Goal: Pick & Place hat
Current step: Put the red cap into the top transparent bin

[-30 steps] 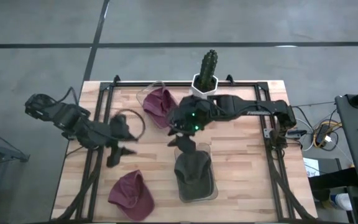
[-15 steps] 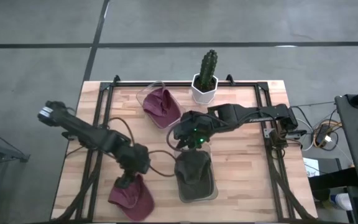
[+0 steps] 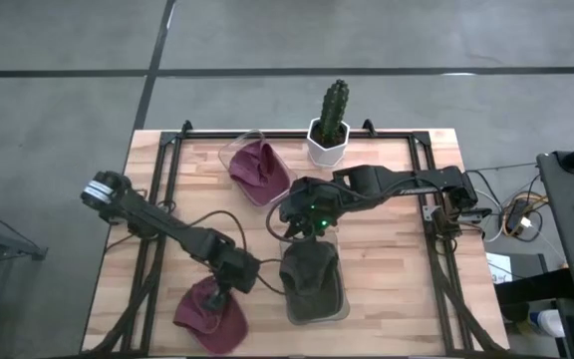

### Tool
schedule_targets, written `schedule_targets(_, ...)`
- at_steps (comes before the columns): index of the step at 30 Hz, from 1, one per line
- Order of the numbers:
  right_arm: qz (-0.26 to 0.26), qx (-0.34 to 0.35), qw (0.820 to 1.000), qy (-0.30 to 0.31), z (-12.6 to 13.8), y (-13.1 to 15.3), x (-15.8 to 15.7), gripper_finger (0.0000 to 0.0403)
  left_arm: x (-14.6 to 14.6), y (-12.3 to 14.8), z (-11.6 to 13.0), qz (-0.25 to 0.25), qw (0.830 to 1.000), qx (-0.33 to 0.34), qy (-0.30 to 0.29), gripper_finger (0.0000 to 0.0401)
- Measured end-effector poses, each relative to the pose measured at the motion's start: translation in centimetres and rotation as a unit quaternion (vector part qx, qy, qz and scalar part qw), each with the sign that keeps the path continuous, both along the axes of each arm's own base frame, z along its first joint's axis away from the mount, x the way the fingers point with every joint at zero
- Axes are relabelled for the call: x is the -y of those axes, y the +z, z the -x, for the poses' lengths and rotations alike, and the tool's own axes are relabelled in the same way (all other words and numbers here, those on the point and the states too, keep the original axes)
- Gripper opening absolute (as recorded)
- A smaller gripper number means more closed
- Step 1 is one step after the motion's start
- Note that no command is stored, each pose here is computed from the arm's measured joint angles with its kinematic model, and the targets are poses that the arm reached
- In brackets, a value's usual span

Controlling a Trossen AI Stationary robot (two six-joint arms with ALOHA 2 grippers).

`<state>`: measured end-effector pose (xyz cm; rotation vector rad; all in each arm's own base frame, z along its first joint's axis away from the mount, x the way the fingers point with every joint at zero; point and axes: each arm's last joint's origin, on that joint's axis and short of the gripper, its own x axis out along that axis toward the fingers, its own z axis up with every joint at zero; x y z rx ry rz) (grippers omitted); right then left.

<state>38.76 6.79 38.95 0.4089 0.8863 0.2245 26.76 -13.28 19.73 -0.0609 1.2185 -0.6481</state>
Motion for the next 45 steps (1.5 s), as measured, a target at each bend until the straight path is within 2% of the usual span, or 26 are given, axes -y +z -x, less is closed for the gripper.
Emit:
schedule_targets(5, 0.0, -0.001, 1.0, 0.0, 0.0, 0.0, 0.0, 0.0226, 0.3, -2.1, -0.5, -0.012, 1.0, -0.016, -0.013, 0.0222)
schedule_targets(8, 0.0, -0.001, 1.0, 0.0, 0.0, 0.0, 0.0, 0.0226, 0.5, -2.7, -0.7, -0.009, 0.999, -0.031, -0.015, 0.0206)
schedule_targets(11, 0.0, -0.001, 1.0, 0.0, 0.0, 0.0, 0.0, 0.0226, 0.5, -2.5, -0.8, -0.011, 0.999, -0.038, -0.002, 0.015)
schedule_targets(14, 0.0, -0.001, 1.0, 0.0, 0.0, 0.0, 0.0, 0.0226, 0.1, -1.7, -0.7, -0.031, 0.998, -0.046, 0.018, 0.0055)
schedule_targets(16, 0.0, -0.002, 1.0, 0.001, 0.0, 0.0, 0.0, 0.0226, -0.3, -0.8, -0.6, -0.029, 0.998, -0.047, 0.028, 0.0018)
schedule_targets(20, 0.001, -0.003, 1.0, 0.0, 0.0, 0.0, 0.0, 0.0226, -1.5, 1.2, -0.1, -0.034, 0.994, -0.081, 0.06, 0.0011)
schedule_targets(27, 0.005, -0.004, 1.0, -0.004, 0.0, -0.1, 0.2, 0.0226, -3.8, 6.9, 2.1, -0.094, 0.988, -0.09, 0.086, 0.0007)
schedule_targets(33, 0.041, 0.009, 0.999, -0.034, -0.2, 0.0, 0.7, 0.0226, -5.4, 12.2, 4.2, -0.135, 0.981, -0.045, 0.132, 0.0006)
schedule_targets(40, 0.066, 0.01, 0.997, -0.046, -0.2, -0.1, 1.4, 0.0226, -6.8, 18.3, 6.1, -0.182, 0.962, 0.024, 0.201, 0.0006)
schedule_targets(45, 0.069, 0.07, 0.994, -0.051, -0.9, 0.8, 1.5, 0.0226, -7.4, 21.8, 6.9, -0.191, 0.95, 0.071, 0.235, 0.0006)
